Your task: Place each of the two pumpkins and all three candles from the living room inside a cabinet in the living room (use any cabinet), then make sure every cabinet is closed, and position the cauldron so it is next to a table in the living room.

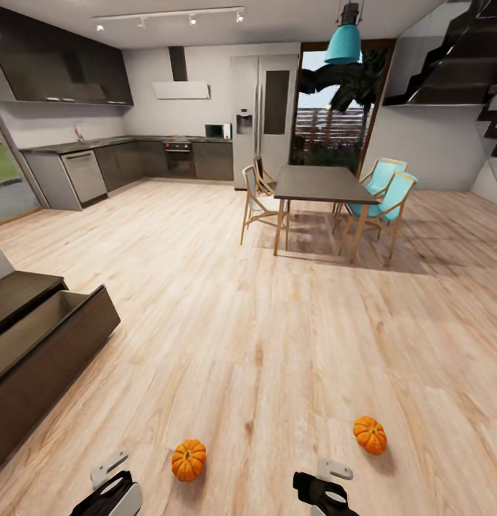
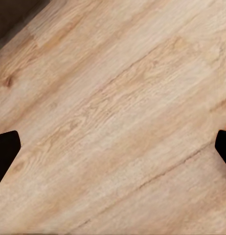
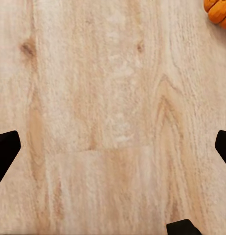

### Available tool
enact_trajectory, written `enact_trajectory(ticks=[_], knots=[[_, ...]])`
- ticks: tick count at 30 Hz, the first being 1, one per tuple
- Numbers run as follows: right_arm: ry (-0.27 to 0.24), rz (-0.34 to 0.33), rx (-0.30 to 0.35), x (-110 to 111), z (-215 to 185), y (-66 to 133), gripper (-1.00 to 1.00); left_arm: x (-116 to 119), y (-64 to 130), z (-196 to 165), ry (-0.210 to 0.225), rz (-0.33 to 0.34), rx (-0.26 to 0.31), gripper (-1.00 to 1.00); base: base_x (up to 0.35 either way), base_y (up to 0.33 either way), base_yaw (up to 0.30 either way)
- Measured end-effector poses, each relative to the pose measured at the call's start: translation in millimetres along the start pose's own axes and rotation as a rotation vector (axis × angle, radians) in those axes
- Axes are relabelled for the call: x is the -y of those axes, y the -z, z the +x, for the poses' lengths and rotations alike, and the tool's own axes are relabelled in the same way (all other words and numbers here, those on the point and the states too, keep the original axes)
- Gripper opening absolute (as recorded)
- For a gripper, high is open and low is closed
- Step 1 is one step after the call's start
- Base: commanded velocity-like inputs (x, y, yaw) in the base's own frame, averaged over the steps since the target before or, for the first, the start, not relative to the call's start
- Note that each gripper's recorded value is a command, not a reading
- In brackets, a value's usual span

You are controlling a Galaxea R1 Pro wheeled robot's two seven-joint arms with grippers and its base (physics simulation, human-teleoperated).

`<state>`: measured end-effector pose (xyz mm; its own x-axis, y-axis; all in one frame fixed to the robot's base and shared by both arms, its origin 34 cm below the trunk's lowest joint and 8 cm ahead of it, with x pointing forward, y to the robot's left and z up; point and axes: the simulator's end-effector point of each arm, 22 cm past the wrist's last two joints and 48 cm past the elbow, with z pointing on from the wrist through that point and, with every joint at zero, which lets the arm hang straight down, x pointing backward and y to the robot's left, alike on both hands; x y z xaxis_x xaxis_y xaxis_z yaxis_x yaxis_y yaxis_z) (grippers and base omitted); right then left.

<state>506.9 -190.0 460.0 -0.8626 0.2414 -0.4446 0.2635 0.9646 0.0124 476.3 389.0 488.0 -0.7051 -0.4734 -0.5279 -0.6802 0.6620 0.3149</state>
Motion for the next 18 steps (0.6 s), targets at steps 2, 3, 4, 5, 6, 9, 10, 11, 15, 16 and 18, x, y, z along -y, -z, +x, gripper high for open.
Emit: enact_trajectory(ticks=[2, 3, 4, 5, 6, 9, 10, 11, 15, 16, 18], knots=[[0.0, 0.0, 0.0, 0.0, 0.0, 0.0, 1.0, 0.0, 0.0, 0.0, 0.0, 0.0, 0.0, 1.0, 0.0, 0.0, 0.288], [0.0, 0.0, 0.0, 0.0, 0.0, 0.0, 1.0, 0.0, 0.0, 0.0, 0.0, 0.0, 0.0, 1.0, 0.0, 0.0, 0.288], [0.0, 0.0, 0.0, 0.0, 0.0, 0.0, 1.0, 0.0, 0.0, 0.0, 0.0, 0.0, 0.0, 1.0, 0.0, 0.0, 0.288], [0.0, 0.0, 0.0, 0.0, 0.0, 0.0, 1.0, 0.0, 0.0, 0.0, 0.0, 0.0, 0.0, 1.0, 0.0, 0.0, 0.288], [0.0, 0.0, 0.0, 0.0, 0.0, 0.0, 1.0, 0.0, 0.0, 0.0, 0.0, 0.0, 0.0, 1.0, 0.0, 0.0, 0.288], [0.0, 0.0, 0.0, 0.0, 0.0, 0.0, 1.0, 0.0, 0.0, 0.0, 0.0, 0.0, 0.0, 1.0, 0.0, 0.0, 0.288], [0.0, 0.0, 0.0, 0.0, 0.0, 0.0, 1.0, 0.0, 0.0, 0.0, 0.0, 0.0, 0.0, 1.0, 0.0, 0.0, 0.288], [0.0, 0.0, 0.0, 0.0, 0.0, 0.0, 1.0, 0.0, 0.0, 0.0, 0.0, 0.0, 0.0, 1.0, 0.0, 0.0, 0.288], [0.0, -0.002, 0.003, -0.9, -1.1, 0.2, 1.0, 0.0, 0.0, 0.0, 0.0, 0.0, 0.0, 1.0, 0.0, 0.0, 0.288], [0.0, -0.002, 0.003, -1.0, -1.1, 0.2, 1.0, 0.0, 0.0, 0.0, 0.0, 0.0, 0.0, 1.0, 0.0, 0.0, 0.288], [0.0, -0.002, 0.003, -1.1, -1.2, 0.2, 1.0, 0.0, 0.0, 0.0, 0.0, 0.0, 0.0, 1.0, 0.0, 0.0, 0.288]])
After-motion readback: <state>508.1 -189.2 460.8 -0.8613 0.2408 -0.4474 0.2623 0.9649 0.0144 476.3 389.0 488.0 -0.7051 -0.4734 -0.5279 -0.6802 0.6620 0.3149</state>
